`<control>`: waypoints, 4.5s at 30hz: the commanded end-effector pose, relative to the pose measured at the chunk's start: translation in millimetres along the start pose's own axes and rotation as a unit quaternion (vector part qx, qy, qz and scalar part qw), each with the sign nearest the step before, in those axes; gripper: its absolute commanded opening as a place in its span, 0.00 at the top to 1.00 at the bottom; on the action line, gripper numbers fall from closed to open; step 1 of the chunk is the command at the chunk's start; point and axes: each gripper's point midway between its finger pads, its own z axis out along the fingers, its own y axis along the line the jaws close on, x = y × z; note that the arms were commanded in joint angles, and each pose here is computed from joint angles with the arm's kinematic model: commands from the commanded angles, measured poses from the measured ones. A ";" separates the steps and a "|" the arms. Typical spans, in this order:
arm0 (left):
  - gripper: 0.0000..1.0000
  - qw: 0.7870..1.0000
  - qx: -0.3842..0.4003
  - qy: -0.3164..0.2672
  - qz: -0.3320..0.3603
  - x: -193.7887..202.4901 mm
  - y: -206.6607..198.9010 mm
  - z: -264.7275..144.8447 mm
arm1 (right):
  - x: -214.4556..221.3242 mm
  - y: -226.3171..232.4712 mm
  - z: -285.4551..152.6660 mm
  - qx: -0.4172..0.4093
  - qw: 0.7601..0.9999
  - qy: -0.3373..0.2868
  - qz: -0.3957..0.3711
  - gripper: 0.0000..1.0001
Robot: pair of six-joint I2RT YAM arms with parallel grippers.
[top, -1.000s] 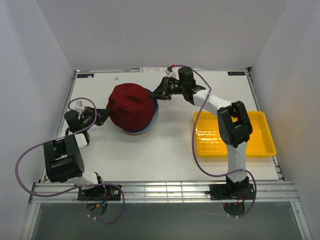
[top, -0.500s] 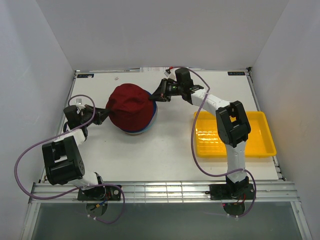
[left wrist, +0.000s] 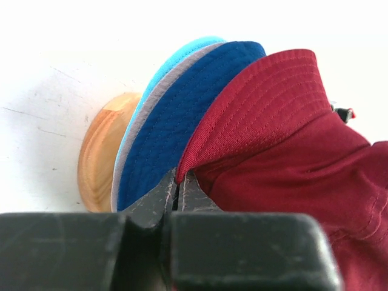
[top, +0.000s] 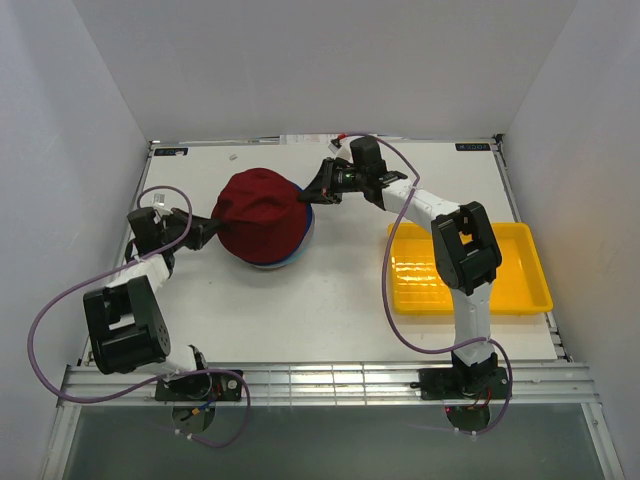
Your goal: Stack the hats
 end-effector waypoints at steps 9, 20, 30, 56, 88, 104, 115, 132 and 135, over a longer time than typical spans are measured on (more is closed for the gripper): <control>0.53 0.992 -0.106 -0.048 0.039 -13.4 32.1 -22.7 | -3.7 -51.1 -2.7 0.095 0.995 0.019 -0.013 0.92; 0.45 0.995 -0.040 -0.059 0.072 -18.7 -17.5 -36.4 | -16.3 -25.0 4.8 0.042 0.997 0.024 -0.053 0.92; 0.62 0.994 0.049 -0.065 0.074 -15.7 -55.1 -44.0 | -25.1 -15.9 4.1 0.036 0.997 0.021 -0.071 0.92; 0.46 0.992 0.102 -0.059 0.045 -34.4 -59.5 -17.5 | -26.7 -24.2 16.9 0.024 0.997 0.038 -0.063 0.92; 0.78 0.990 0.137 -0.025 0.007 -16.2 -50.2 -10.9 | -26.1 -25.3 18.6 0.024 0.997 0.039 -0.059 0.92; 1.00 0.999 0.021 -0.043 -0.026 -9.1 17.4 2.4 | -23.5 -41.2 19.7 0.050 0.997 0.038 -0.050 0.92; 1.00 0.998 -0.030 -0.043 -0.029 0.9 49.6 3.8 | -19.4 -65.4 18.9 0.084 0.995 0.038 -0.048 0.92; 1.00 0.993 -0.104 -0.040 -0.025 11.3 89.8 1.3 | -8.7 -111.7 9.9 0.142 0.989 0.037 -0.034 0.92; 1.00 0.992 -0.115 -0.045 -0.024 11.9 93.3 -1.5 | -10.4 -112.9 10.5 0.145 0.988 0.034 -0.035 0.92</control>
